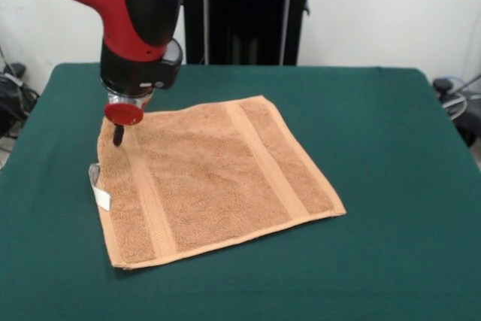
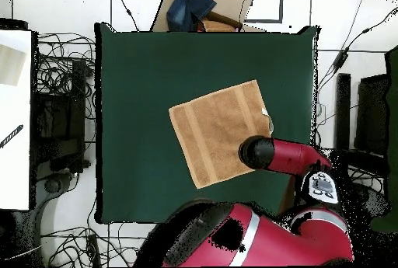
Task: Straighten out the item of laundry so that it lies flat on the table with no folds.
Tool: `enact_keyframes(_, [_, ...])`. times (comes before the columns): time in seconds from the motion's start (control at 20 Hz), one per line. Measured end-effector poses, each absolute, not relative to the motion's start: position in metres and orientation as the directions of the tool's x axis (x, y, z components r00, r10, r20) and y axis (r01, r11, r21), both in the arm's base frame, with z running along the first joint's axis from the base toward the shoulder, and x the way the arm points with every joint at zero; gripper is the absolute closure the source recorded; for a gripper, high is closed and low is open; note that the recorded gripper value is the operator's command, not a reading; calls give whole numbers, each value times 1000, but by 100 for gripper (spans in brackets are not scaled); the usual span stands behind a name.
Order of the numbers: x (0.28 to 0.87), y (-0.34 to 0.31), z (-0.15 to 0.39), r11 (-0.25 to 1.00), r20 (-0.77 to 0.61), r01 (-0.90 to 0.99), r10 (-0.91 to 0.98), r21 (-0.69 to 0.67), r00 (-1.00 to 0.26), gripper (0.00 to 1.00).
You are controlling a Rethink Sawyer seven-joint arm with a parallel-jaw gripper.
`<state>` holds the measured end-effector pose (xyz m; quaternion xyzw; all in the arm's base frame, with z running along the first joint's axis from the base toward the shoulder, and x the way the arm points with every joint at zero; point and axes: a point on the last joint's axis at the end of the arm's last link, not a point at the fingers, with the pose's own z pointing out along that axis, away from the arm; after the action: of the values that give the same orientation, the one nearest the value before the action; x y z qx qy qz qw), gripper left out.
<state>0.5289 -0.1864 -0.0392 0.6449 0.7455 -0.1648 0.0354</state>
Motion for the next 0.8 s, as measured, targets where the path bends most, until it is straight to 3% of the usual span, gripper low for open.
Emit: enact_keyframes(0.8, [547, -139, -35, 197, -268, 962, 932, -191, -245, 0])
